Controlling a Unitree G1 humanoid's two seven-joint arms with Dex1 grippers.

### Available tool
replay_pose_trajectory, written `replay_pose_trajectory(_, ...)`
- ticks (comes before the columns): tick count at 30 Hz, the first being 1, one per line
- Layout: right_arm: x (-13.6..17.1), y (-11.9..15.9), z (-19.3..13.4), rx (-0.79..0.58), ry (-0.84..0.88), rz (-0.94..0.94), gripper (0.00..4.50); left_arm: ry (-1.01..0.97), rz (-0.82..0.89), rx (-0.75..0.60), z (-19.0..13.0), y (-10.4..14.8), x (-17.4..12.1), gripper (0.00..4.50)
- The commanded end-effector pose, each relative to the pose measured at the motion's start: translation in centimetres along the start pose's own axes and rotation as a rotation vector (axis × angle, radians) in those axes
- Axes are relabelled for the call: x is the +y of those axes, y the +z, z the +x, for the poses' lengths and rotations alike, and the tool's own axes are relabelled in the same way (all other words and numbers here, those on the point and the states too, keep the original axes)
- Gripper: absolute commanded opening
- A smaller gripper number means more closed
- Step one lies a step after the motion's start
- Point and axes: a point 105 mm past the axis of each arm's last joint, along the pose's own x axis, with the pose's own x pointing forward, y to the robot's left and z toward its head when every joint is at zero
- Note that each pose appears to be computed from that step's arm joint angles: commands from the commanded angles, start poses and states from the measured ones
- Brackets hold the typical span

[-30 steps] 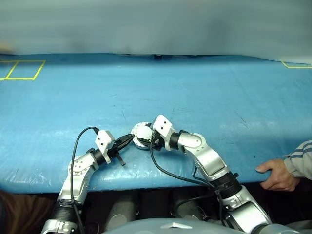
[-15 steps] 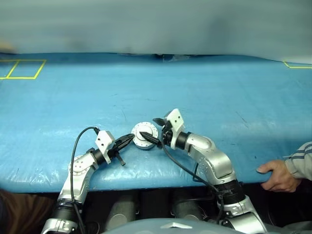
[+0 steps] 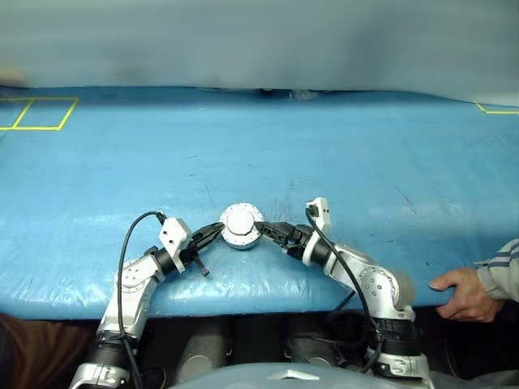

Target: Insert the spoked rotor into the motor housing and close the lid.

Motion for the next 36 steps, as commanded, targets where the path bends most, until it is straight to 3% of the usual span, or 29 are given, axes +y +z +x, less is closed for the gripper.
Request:
replay_pose_trajectory(1,0.7,-0.7,0.3,0.018,0.040,0.063,4.46,-0.020,-0.024,0.047,0.0,-1.3,-0.7,0.00)
replay_pose_trajectory(5,0.7,-1.4,0.9,0.020,0.053,0.129,4.46,-0.020,-0.022,0.049,0.0,-1.4,-0.7,0.00)
replay_pose_trajectory(8,0.8,-1.3,1.1,0.006,0.066,0.160,3.87,-0.020,-0.022,0.050,-0.1,-1.4,-0.7,0.00)
replay_pose_trajectory(13,1.0,-1.1,1.1,-0.022,0.104,0.216,2.25,-0.022,-0.023,0.055,-0.1,-1.5,-0.8,0.00)
replay_pose_trajectory(20,0.6,-1.3,1.1,-0.016,0.087,0.221,2.25,-0.022,-0.023,0.055,-0.1,-1.5,-0.7,0.00)
replay_pose_trajectory(24,0.2,-1.4,1.1,-0.013,0.060,0.218,1.19,0.013,-0.051,0.038,0.0,-1.4,-0.3,0.00)
replay_pose_trajectory(36,0.7,2.1,0.5,-0.216,0.111,0.289,1.17,0.144,-0.392,-0.123,-0.3,0.9,1.3,0.00)
